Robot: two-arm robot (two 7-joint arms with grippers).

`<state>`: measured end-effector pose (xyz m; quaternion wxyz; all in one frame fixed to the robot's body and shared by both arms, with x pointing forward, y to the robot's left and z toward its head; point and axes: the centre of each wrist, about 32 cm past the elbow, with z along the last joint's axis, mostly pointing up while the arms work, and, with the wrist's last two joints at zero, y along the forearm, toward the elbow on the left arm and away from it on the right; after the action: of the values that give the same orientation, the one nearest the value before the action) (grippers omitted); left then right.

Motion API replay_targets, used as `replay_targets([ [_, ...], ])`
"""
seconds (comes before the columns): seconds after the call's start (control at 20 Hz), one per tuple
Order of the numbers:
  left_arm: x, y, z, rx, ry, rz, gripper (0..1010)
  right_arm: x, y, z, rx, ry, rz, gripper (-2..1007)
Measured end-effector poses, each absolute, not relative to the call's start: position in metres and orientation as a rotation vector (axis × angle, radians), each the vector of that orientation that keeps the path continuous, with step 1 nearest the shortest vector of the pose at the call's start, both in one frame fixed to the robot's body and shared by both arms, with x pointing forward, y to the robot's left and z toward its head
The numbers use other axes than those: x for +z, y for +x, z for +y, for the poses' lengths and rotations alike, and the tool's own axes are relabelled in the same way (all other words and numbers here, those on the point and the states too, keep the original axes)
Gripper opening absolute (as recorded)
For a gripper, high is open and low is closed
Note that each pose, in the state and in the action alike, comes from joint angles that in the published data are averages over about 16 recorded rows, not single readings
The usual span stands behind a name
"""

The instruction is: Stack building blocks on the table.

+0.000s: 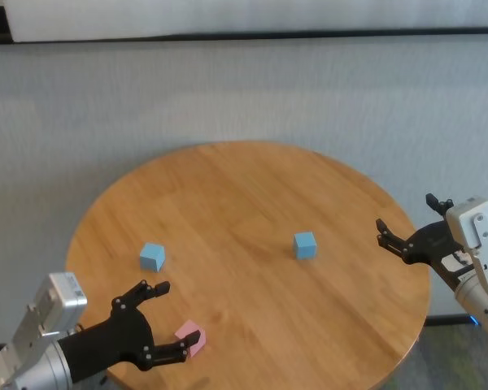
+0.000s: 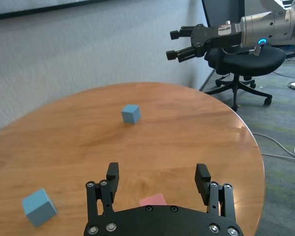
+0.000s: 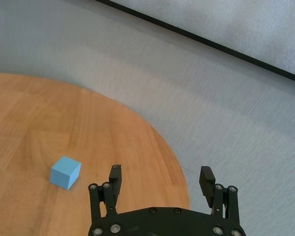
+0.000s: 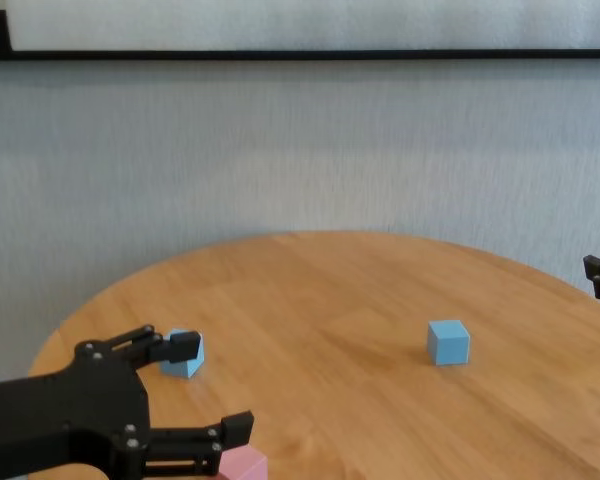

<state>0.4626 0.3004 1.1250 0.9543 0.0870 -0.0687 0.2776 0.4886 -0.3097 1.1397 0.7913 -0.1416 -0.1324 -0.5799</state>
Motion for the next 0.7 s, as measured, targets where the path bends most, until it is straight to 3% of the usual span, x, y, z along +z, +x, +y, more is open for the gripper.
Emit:
replay_targets([
  [0.7,1.105,0.471,0.298,0.555,0.189,-0.076,1003,1.140,0.489,-0.310,-1.248,-0.305,-0.285,1000],
])
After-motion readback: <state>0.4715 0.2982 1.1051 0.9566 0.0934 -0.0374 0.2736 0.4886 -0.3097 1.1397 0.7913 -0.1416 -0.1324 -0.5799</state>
